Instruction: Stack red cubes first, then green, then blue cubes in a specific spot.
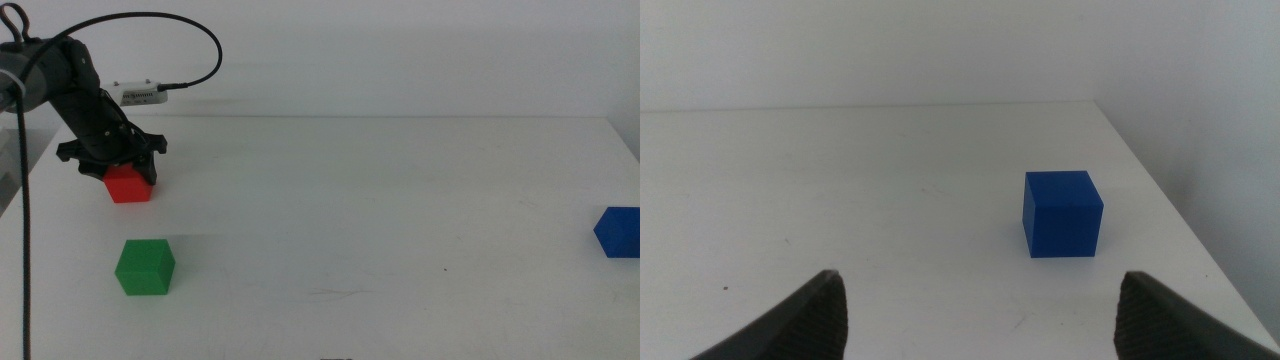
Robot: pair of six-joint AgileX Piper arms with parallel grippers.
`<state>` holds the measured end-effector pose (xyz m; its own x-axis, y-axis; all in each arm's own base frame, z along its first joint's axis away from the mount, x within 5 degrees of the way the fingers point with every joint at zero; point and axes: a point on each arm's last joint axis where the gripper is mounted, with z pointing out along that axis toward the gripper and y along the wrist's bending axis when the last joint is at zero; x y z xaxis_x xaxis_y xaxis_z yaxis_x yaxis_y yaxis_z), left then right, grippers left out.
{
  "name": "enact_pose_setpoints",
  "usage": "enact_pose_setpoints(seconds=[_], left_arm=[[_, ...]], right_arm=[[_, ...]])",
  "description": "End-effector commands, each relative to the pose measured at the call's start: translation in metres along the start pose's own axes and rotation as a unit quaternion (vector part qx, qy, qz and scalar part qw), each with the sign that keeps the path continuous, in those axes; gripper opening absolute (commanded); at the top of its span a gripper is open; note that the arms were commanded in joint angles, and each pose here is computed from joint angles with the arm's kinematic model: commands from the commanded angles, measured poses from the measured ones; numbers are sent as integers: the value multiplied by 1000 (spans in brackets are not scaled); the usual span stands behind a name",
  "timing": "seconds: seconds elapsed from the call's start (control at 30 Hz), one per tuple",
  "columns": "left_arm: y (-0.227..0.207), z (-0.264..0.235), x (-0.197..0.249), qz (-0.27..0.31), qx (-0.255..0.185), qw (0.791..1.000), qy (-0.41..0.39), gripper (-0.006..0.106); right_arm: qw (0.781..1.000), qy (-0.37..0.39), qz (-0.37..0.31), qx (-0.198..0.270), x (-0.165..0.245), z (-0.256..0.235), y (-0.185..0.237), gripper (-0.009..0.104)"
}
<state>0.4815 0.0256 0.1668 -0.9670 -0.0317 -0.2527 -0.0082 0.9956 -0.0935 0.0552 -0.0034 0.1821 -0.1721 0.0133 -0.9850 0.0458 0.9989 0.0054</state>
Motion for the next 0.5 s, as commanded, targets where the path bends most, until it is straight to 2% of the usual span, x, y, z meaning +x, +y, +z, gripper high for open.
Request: enact_pose_setpoints(seconds=[0.0, 0.2, 0.3, 0.47], left_arm=[[-8, -51, -11, -3, 8, 998, -61, 40], [-25, -90, 6, 11, -7, 997, -70, 45], [-46, -112, 24, 6, -13, 995, -100, 45], [-90, -138, 59, -19, 14, 995, -96, 44]], right_arm=[[998, -56, -10, 0, -13, -3, 0, 75], [998, -56, -10, 0, -13, -3, 0, 75], [998, -56, -10, 0, -13, -3, 0, 75], [998, -56, -10, 0, -13, -3, 0, 75]])
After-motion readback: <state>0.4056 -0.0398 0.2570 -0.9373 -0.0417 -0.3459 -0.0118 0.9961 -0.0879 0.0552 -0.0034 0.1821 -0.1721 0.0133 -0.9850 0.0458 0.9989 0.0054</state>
